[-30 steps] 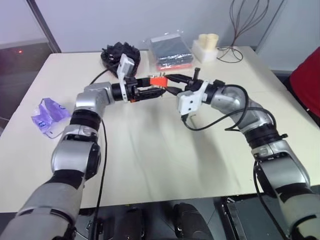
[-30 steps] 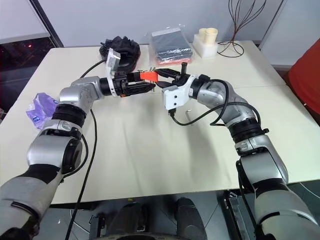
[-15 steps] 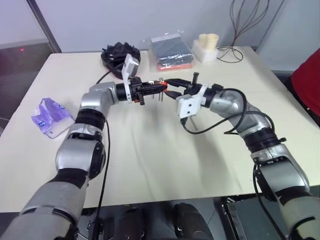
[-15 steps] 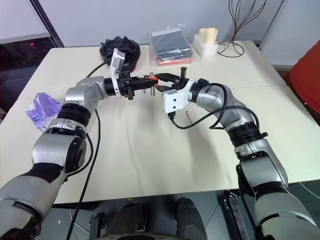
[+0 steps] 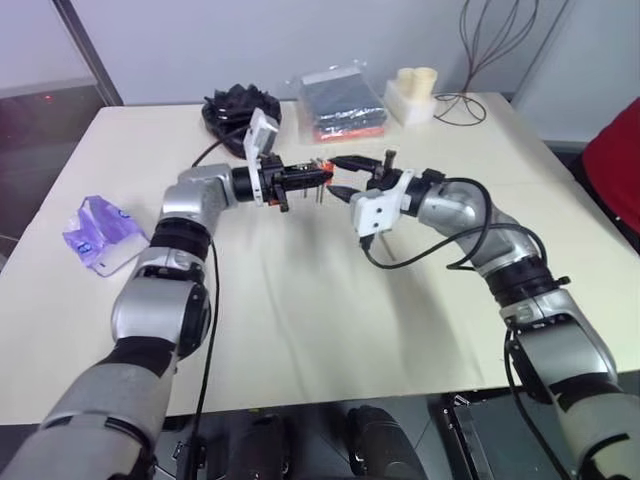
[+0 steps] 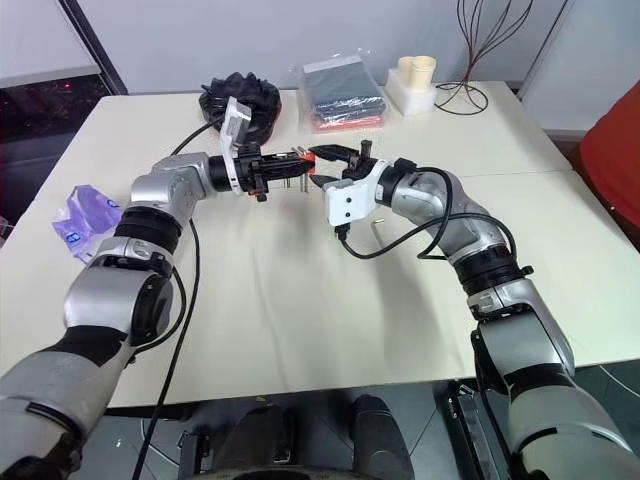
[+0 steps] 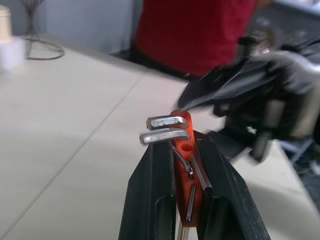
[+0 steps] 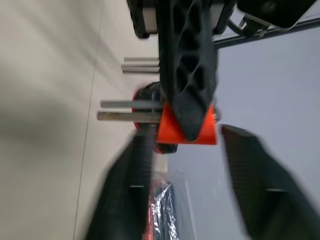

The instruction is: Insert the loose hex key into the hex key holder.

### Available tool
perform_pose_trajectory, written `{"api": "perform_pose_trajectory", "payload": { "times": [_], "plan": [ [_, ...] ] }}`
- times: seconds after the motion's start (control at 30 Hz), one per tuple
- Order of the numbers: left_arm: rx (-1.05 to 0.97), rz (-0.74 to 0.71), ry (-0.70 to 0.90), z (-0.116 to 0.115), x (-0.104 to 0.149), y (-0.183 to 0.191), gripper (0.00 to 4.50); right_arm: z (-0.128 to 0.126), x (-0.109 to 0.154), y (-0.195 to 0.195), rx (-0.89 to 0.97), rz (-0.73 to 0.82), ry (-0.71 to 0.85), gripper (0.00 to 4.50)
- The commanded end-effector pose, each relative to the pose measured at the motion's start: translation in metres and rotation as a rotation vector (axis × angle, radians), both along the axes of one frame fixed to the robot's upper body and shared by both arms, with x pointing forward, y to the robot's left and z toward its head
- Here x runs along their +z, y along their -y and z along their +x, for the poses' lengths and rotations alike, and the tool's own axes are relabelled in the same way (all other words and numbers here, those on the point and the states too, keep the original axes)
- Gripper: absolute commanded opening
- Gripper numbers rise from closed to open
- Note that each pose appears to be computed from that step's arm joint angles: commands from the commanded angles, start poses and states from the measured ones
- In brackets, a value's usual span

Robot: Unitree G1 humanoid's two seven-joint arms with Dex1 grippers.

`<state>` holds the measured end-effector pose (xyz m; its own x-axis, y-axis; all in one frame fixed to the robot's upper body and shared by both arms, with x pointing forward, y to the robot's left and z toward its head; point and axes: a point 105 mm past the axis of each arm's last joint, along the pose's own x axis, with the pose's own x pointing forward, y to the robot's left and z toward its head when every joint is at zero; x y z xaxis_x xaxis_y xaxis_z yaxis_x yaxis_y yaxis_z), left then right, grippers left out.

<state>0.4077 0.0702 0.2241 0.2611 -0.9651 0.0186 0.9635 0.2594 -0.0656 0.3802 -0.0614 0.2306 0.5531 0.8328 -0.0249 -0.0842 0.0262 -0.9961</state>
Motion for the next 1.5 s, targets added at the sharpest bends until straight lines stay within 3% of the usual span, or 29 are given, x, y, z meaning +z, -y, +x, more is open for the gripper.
{"api": "perform_pose_trajectory", "payload": {
  "times": [0.03,0.07,0.2,0.27,0.3,0.37,0.57,0.77,1.0,1.27,1.5],
  "plan": [
    [0.008,-0.012,0.064,0.001,0.016,-0.004,0.00,-0.004,0.014,0.001,0.003,0.012,0.038,4.06],
    [0.008,-0.010,0.069,0.000,0.016,-0.005,0.00,-0.003,0.012,0.008,-0.021,-0.001,0.026,4.46],
    [-0.001,0.011,0.102,-0.002,0.018,-0.008,0.00,0.002,0.001,0.034,-0.118,-0.014,-0.070,4.46],
    [-0.014,0.060,0.180,-0.007,0.020,-0.012,0.00,0.011,-0.012,0.063,-0.302,0.218,-0.411,4.46],
    [-0.024,0.082,0.224,-0.011,0.021,-0.014,0.00,0.010,-0.017,0.073,-0.368,0.414,-0.655,4.46],
    [-0.037,0.094,0.268,-0.017,0.023,-0.015,0.00,-0.003,-0.030,0.077,-0.430,0.603,-1.024,4.46],
    [-0.024,0.054,0.292,-0.034,0.021,-0.016,0.00,-0.032,-0.047,0.088,-0.578,0.648,-1.308,4.46],
    [-0.003,0.054,0.263,-0.047,-0.001,-0.013,0.00,-0.024,-0.073,0.088,-0.704,0.708,-1.374,4.46],
    [0.028,0.185,0.257,-0.044,-0.032,-0.021,0.00,0.002,-0.090,0.095,-0.827,0.755,-1.305,4.46],
    [0.036,0.185,0.260,-0.044,-0.039,-0.022,0.00,0.021,-0.105,0.090,-0.872,0.802,-1.310,4.46],
    [0.062,0.148,0.251,-0.045,-0.039,-0.021,0.00,0.022,-0.118,0.078,-0.901,0.778,-1.342,4.46]
  ]
}}
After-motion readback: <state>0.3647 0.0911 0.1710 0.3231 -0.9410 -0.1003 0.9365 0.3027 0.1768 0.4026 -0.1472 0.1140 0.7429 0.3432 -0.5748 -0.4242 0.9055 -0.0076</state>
